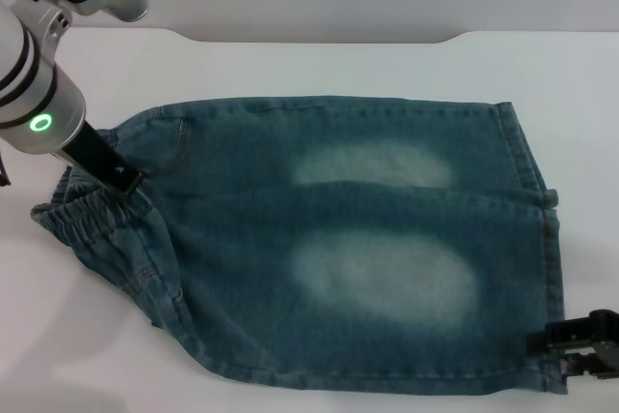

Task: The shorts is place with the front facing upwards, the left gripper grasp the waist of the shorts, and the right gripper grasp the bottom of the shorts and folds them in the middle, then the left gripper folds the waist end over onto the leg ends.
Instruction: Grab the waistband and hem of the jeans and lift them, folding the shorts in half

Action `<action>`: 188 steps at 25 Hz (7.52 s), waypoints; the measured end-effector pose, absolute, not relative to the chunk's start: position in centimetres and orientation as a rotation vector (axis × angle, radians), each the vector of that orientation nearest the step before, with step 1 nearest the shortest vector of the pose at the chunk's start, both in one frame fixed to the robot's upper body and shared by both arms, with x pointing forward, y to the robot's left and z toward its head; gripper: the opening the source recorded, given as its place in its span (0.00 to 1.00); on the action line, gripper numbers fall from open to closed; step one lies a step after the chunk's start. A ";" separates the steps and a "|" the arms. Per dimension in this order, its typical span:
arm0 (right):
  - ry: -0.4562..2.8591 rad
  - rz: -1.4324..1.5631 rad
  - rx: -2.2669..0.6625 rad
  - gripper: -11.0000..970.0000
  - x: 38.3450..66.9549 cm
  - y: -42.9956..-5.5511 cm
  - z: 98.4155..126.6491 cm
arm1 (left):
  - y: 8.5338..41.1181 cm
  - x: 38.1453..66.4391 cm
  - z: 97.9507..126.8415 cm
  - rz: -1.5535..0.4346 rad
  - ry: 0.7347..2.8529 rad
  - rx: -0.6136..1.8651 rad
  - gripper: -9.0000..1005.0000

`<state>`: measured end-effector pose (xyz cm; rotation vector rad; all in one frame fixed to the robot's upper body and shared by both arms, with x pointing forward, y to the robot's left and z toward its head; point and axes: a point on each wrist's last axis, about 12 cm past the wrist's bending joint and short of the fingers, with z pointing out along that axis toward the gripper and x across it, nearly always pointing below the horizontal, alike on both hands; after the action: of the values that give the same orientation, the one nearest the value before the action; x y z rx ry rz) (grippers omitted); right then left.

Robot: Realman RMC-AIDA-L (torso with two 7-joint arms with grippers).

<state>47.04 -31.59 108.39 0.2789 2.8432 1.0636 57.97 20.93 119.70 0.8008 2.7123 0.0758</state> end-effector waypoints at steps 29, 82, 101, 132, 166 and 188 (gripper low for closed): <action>2.812 1.111 0.289 0.66 46.8 -31.5 108.8 | 20.6 58.2 119.6 0.078 2.717 0.829 0.04; 2.806 1.160 0.203 0.01 47.2 -30.6 108.5 | 20.3 58.5 119.5 0.064 2.710 0.836 0.04; 2.833 1.084 0.290 0.62 47.1 -31.8 108.7 | 19.7 59.1 119.9 0.071 2.695 0.858 0.04; 2.811 1.155 0.345 0.64 45.8 -32.5 108.5 | 19.2 59.9 119.7 0.067 2.689 0.886 0.04; 2.831 1.189 0.302 0.49 46.3 -31.6 107.5 | 19.3 59.8 119.4 0.063 2.695 0.897 0.04; 2.786 1.236 0.335 0.03 46.7 -32.0 108.1 | 19.5 59.9 119.4 0.064 2.697 0.899 0.04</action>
<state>46.66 -31.99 108.12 0.3347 2.7859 1.2360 59.86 19.54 119.42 0.8987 2.6967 0.0635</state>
